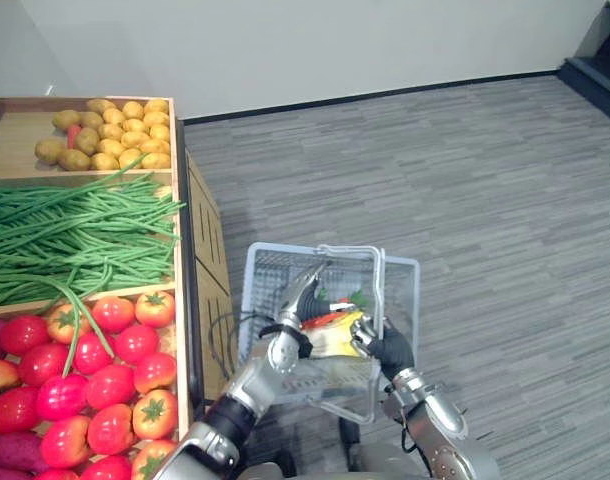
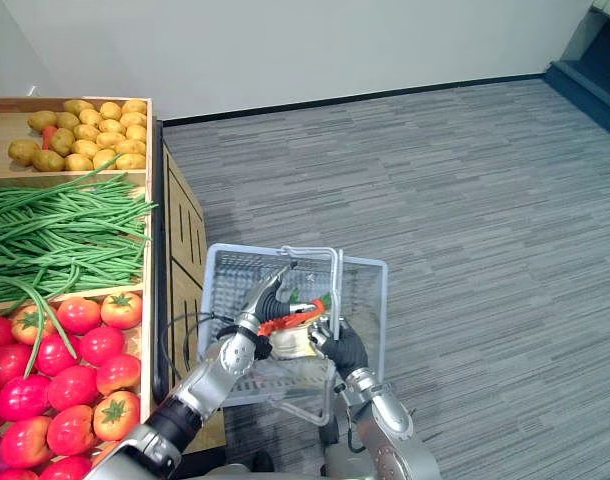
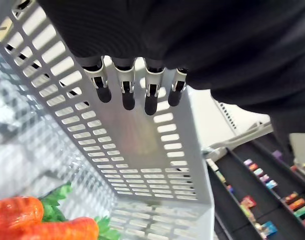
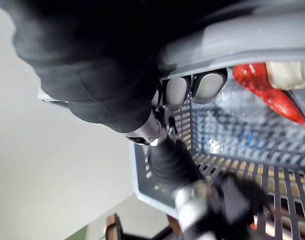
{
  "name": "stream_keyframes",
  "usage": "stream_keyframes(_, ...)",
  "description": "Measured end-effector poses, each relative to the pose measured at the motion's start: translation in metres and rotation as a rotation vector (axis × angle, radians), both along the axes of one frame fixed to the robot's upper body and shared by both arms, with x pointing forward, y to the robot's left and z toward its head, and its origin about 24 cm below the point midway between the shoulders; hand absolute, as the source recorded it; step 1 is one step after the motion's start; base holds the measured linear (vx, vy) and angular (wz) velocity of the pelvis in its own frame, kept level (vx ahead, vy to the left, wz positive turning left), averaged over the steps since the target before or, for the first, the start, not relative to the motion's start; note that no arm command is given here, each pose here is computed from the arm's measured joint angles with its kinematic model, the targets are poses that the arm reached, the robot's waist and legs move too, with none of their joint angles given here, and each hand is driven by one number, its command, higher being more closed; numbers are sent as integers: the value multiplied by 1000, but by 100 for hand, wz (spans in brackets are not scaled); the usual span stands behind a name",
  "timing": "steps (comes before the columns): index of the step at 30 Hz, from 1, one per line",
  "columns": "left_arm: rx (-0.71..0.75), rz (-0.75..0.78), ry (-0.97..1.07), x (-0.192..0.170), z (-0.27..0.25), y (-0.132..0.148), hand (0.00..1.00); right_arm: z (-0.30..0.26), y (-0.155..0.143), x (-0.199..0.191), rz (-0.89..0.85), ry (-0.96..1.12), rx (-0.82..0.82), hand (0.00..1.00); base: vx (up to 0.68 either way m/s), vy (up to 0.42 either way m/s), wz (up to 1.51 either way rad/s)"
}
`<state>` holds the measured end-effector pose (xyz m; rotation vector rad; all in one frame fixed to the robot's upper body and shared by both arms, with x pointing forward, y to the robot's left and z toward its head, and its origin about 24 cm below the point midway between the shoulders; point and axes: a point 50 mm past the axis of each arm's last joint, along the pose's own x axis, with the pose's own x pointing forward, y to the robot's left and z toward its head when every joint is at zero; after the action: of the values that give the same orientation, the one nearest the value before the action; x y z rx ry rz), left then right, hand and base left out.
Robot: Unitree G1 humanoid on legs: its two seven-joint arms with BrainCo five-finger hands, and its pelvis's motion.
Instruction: Pick vegetable in the basket
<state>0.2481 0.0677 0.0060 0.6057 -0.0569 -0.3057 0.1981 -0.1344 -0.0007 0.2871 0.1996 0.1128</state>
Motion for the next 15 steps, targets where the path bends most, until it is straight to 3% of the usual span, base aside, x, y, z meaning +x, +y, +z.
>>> stream_keyframes(10, -462, 189, 251, -52, -19, 45, 0, -26, -73, -16, -322, 144, -232, 100, -10, 4, 2)
stream_keyframes(15, -448, 353, 283, -60, -35, 88, 0, -43, -85, -28, -329, 233, -281, 100, -19, 15, 12)
